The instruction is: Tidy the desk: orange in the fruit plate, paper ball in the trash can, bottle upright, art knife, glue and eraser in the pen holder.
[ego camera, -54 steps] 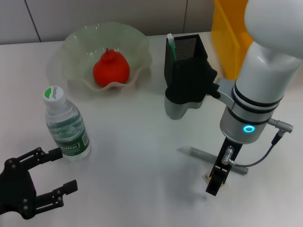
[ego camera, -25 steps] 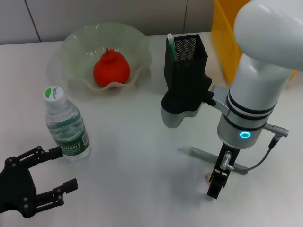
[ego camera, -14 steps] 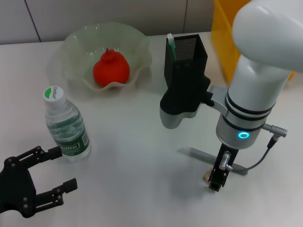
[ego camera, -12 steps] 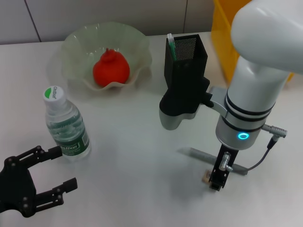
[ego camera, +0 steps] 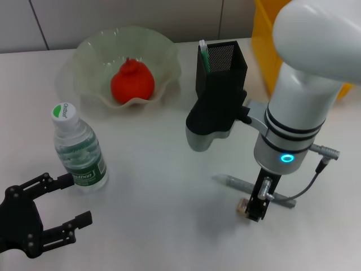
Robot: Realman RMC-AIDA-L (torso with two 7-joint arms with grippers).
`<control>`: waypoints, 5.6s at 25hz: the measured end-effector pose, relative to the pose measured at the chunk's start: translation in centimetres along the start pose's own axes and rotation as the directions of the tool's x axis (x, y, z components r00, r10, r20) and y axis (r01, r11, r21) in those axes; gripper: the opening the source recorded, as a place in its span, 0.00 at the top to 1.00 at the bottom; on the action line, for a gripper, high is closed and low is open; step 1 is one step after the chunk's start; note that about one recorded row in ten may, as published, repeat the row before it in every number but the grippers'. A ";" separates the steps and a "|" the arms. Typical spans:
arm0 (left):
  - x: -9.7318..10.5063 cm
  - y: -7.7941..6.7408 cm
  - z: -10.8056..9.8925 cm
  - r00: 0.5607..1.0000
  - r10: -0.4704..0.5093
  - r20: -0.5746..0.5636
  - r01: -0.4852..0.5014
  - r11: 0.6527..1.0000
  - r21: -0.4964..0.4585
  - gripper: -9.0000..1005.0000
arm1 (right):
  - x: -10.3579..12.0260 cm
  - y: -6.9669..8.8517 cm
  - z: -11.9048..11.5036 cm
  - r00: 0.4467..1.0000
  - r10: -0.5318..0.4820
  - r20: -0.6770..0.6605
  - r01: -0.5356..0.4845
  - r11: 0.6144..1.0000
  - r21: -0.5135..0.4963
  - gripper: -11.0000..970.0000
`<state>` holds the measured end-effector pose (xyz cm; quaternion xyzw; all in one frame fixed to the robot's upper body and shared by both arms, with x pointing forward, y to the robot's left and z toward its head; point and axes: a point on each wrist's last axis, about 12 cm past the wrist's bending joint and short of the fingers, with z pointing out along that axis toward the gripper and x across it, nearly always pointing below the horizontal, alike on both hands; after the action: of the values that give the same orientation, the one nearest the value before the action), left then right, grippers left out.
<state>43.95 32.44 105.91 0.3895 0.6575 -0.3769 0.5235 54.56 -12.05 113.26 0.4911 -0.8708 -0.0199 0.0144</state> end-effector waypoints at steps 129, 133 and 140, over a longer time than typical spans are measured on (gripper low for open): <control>0.4 -0.1 0.4 1.000 -0.005 0.009 0.005 1.000 0.001 0.21 | -2.6 -3.4 0.0 0.993 -0.034 0.109 0.029 0.999 0.046 0.39; 0.4 -0.1 0.4 1.000 -0.006 0.010 0.006 1.000 0.001 0.21 | -2.7 -3.3 0.1 0.993 -0.040 0.109 0.034 0.998 0.050 0.43; 0.5 -0.2 0.4 1.000 -0.006 0.009 0.006 1.000 0.001 0.21 | -2.8 -3.1 0.1 0.992 -0.047 0.113 0.041 0.998 0.054 0.52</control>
<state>43.87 32.10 105.42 0.3859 0.6562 -0.3806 0.5250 58.70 -11.27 112.94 0.5084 -0.8594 -0.0257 -0.0486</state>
